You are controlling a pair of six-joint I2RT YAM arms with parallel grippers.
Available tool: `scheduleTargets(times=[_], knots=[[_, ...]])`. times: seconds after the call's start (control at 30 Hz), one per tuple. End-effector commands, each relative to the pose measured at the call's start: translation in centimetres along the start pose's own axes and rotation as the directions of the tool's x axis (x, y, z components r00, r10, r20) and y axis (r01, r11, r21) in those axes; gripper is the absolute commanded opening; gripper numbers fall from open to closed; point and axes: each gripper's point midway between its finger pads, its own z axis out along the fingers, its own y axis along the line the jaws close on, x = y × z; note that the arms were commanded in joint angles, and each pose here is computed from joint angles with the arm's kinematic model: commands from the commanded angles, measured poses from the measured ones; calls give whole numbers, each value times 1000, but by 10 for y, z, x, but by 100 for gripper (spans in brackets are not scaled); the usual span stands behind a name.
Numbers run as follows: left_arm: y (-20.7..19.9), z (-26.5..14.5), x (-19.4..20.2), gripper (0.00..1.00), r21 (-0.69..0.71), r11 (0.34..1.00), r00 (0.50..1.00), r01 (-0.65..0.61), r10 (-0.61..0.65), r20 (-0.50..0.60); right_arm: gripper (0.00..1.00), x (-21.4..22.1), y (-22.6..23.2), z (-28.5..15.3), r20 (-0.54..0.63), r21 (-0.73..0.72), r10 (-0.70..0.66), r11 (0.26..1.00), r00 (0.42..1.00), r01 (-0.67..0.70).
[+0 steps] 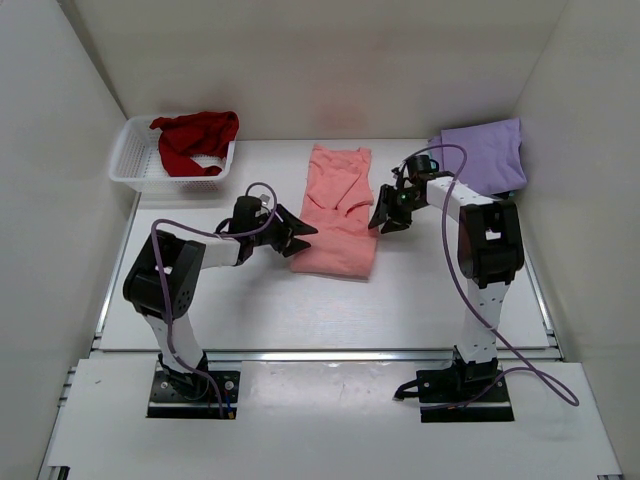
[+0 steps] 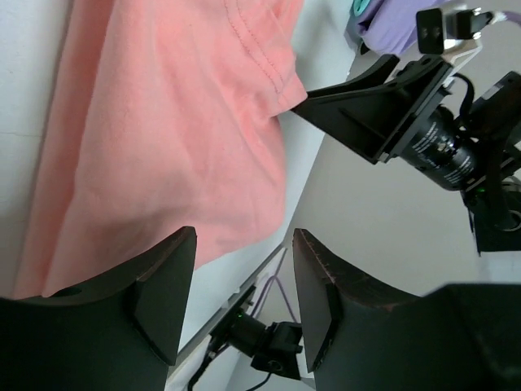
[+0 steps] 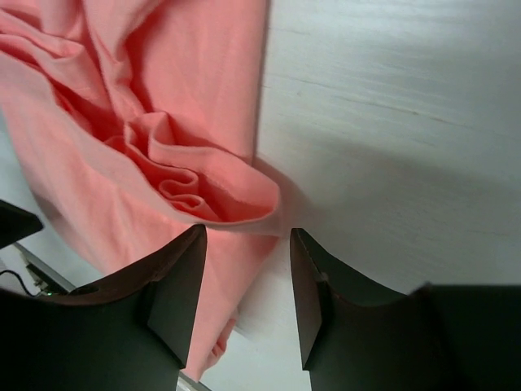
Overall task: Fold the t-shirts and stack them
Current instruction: Fold the folded rectangular tshirt in 1/3 of the way
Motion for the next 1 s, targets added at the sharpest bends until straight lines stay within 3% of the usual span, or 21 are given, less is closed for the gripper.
scheduleTargets(times=[0.0, 0.17, 0.4, 0.43, 0.5, 0.57, 0.97], knots=[[-9, -7, 3, 62, 11, 996, 996, -87, 87, -10, 43, -11, 10, 4, 41, -100, -26, 995, 999, 30], [3, -14, 3, 62, -8, 998, 998, -64, 64, -5, 40, -18, 14, 12, 33, -180, -3, 984, 999, 9], [8, -25, 1, 62, -21, 997, 997, -79, 79, 7, 40, -25, 5, 12, 30, -63, -41, 997, 999, 42], [8, -25, 1, 63, -20, 997, 997, -71, 71, 2, 37, -22, 6, 14, 19, -87, -36, 995, 999, 37], [8, -25, 3, 62, -17, 998, 998, -68, 68, 2, 8, -17, 14, 18, 3, -137, -33, 990, 999, 33], [8, -26, 4, 62, -13, 997, 997, -71, 71, 1, 0, -20, 16, 16, 15, -157, -36, 987, 999, 38], [19, -35, 11, 63, -35, 996, 997, -82, 81, -5, 0, -65, 51, -20, 179, -204, -105, 969, 978, 142]])
